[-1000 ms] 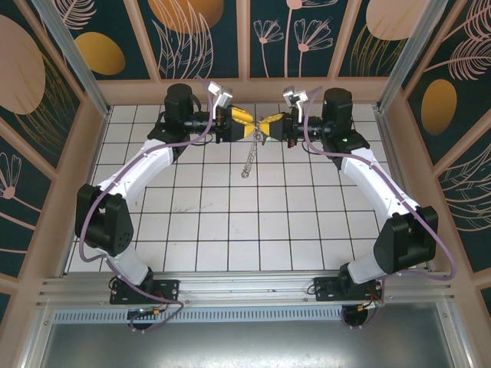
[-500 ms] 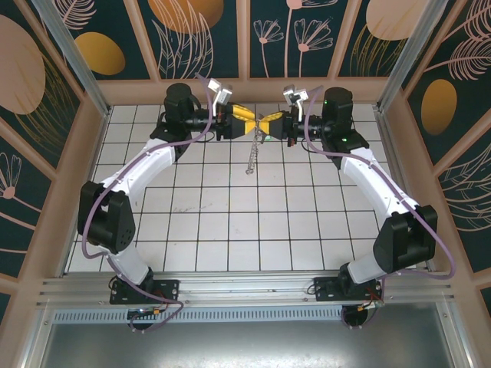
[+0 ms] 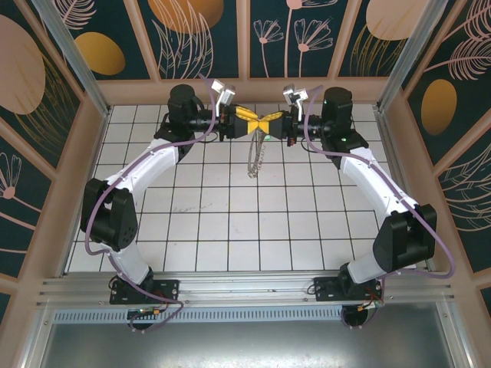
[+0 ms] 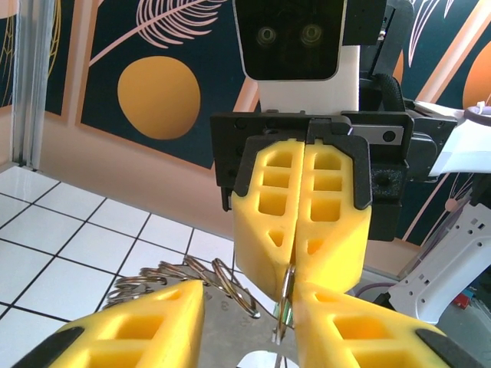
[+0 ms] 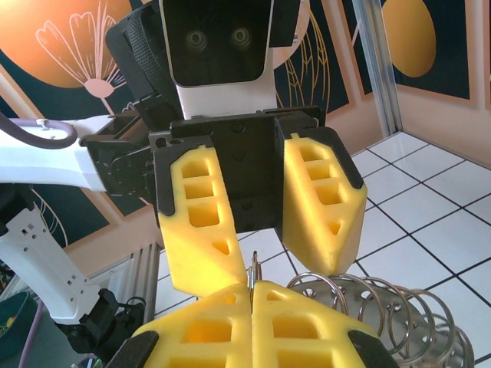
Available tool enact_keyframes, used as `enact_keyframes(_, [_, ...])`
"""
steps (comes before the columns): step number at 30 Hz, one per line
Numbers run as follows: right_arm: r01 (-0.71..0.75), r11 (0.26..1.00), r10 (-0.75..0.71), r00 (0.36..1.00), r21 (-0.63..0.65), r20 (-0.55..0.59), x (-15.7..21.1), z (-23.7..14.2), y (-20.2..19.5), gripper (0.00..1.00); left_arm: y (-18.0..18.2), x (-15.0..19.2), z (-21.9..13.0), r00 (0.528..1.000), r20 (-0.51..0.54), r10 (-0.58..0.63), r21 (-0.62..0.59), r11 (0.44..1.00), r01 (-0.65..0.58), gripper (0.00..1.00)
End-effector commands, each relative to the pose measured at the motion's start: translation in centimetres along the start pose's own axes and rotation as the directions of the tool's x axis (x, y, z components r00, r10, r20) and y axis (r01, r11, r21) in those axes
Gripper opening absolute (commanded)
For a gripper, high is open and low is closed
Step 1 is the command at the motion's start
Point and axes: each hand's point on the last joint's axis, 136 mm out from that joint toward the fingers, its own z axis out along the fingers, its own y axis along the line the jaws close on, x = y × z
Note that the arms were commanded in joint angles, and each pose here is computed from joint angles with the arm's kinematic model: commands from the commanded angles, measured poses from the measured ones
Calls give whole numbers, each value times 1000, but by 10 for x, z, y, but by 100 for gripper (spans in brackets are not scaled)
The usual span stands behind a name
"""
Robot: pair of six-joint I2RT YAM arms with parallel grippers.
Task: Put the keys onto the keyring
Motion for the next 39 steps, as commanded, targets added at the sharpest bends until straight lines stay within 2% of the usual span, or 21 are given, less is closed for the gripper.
enact_keyframes(1, [56,997,-55,998,-45,19,-10,1,8,0,-9,-9,5,999,11,45,41,998,-45,32])
enact_keyframes(5, [52,998,-52,999,-44,17,-8,1,8,0,-13,-9,7,999,12,52,51,997,-53,24])
enact_keyframes(11, [52,998,-51,999,-43,18,-9,1,9,0,-22,-11,11,998,22,61,76,995,-63,0])
enact_keyframes(13, [46,999,-45,999,-29,22,-10,0,8,0,-25,-13,12,997,46,57,75,995,-60,0])
enact_keyframes(15, [42,999,-42,998,-11,36,-12,-4,8,28,-22,-18,10,994,107,21,45,999,-26,0])
enact_keyframes(16, [46,999,-46,998,3,50,-15,-8,9,36,-23,-18,7,991,131,-3,38,999,-2,0])
enact_keyframes(18, [55,998,-58,995,31,78,-18,-16,12,44,-21,-19,3,984,179,-9,11,1000,7,0])
enact_keyframes(25, [30,992,-50,985,121,167,-7,-44,20,51,-41,-29,-13,960,280,10,-22,1000,-4,0])
enact_keyframes(30, [-16,994,-10,969,105,248,5,-49,27,53,-51,-30,-20,949,314,3,-14,1000,2,0])
enact_keyframes(39, [14,999,-25,962,42,271,8,-25,49,55,-56,-30,-19,945,326,-28,-3,1000,31,0])
